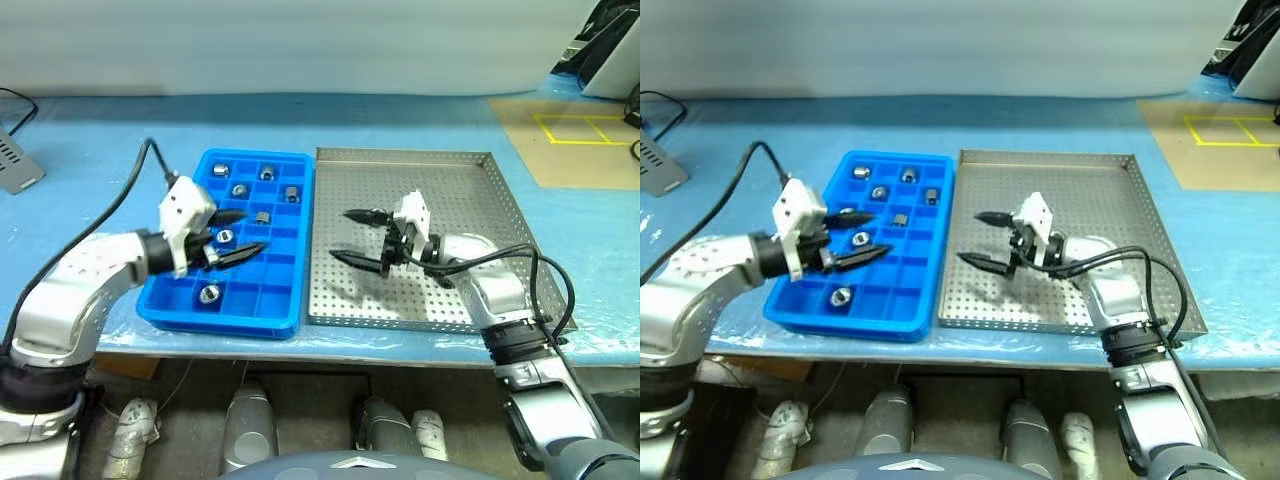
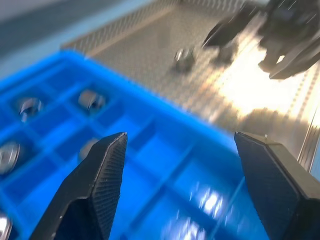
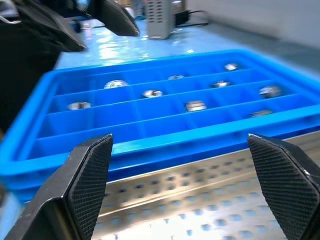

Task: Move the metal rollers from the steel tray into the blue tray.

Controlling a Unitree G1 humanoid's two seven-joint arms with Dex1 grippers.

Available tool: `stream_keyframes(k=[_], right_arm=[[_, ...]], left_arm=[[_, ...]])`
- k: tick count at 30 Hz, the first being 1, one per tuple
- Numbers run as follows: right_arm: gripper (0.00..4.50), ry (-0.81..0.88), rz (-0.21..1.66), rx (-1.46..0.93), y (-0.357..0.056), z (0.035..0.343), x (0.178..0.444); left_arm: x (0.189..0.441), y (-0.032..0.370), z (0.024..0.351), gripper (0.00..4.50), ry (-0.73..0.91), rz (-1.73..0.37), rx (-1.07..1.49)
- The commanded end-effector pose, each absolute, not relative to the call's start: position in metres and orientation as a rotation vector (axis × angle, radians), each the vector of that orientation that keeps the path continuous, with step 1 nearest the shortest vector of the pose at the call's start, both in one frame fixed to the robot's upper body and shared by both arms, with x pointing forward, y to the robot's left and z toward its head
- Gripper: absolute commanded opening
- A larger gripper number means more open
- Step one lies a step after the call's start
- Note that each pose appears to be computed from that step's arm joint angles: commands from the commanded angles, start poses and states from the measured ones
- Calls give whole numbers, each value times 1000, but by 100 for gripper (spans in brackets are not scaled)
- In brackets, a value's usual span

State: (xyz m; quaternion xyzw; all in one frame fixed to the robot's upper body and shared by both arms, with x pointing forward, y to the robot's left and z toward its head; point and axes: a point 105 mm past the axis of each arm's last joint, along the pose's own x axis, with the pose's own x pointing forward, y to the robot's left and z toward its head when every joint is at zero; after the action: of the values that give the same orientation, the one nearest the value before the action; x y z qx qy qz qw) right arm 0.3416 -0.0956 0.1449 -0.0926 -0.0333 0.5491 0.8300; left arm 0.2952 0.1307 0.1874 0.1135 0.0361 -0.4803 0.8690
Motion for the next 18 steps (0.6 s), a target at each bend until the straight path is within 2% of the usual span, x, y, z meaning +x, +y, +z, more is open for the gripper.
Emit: stream_keyframes(k=[1, 4, 7, 12, 18], right_arm=[[450, -170, 1060, -224, -108, 171, 374], [450, -192, 959, -299, -103, 180, 393], [450, -151, 881, -304, -101, 174, 408], [450, -71, 869, -242, -98, 154, 413], [450, -19, 820, -164, -116, 143, 419]], left_arm=[[302, 114, 176, 363, 94, -1045, 232], [307, 101, 173, 363, 84, -1070, 228], [307, 91, 173, 363, 75, -1097, 215], [306, 87, 168, 363, 89, -1118, 212], [306, 87, 163, 363, 96, -1122, 217]])
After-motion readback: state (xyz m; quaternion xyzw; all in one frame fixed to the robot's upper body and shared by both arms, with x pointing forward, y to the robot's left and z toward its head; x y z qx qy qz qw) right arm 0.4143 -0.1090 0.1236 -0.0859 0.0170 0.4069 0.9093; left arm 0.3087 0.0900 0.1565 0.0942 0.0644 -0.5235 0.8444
